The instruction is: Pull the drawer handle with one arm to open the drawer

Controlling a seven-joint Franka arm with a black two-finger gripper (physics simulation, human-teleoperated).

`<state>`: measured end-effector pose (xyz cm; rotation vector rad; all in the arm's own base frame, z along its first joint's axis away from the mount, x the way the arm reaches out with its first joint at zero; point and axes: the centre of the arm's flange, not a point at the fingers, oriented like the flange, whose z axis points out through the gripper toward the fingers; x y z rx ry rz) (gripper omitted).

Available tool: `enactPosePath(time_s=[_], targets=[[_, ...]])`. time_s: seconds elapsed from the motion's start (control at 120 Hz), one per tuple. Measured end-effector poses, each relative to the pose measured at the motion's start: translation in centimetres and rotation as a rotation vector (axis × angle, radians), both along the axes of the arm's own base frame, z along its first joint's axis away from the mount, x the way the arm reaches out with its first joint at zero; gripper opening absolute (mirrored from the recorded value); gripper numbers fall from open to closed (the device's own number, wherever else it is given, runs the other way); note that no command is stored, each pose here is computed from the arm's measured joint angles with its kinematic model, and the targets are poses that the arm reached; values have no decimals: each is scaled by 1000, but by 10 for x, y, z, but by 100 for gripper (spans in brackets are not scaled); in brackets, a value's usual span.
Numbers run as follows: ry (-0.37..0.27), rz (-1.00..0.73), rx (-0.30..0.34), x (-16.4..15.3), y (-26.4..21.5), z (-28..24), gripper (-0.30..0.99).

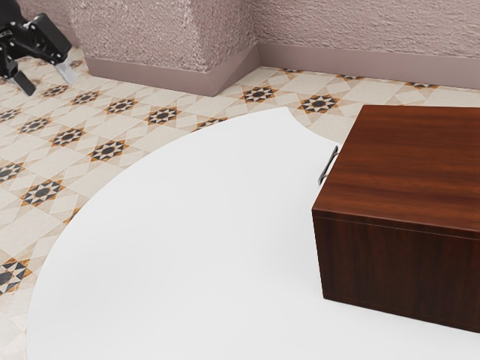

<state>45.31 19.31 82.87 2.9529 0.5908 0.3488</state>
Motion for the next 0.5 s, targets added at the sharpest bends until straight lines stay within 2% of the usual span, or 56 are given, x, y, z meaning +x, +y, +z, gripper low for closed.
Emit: enactPosePath(time_s=[0.067, 0.158, 0.217, 0.3, 0.358, 0.4, 0.45, 0.5], targets=[[26, 0, 18, 7, -3, -10, 69], [103, 80, 197, 15, -47, -17, 69], [150, 100, 252, 26, -69, -32, 69], [246, 68, 267, 47, -99, -81, 69], [320, 6, 245, 62, -119, -130, 69], [350, -19, 216, 66, -119, -158, 69], [343, -42, 170, 59, -113, -172, 69], [279, -53, 144, 30, -108, -160, 69]])
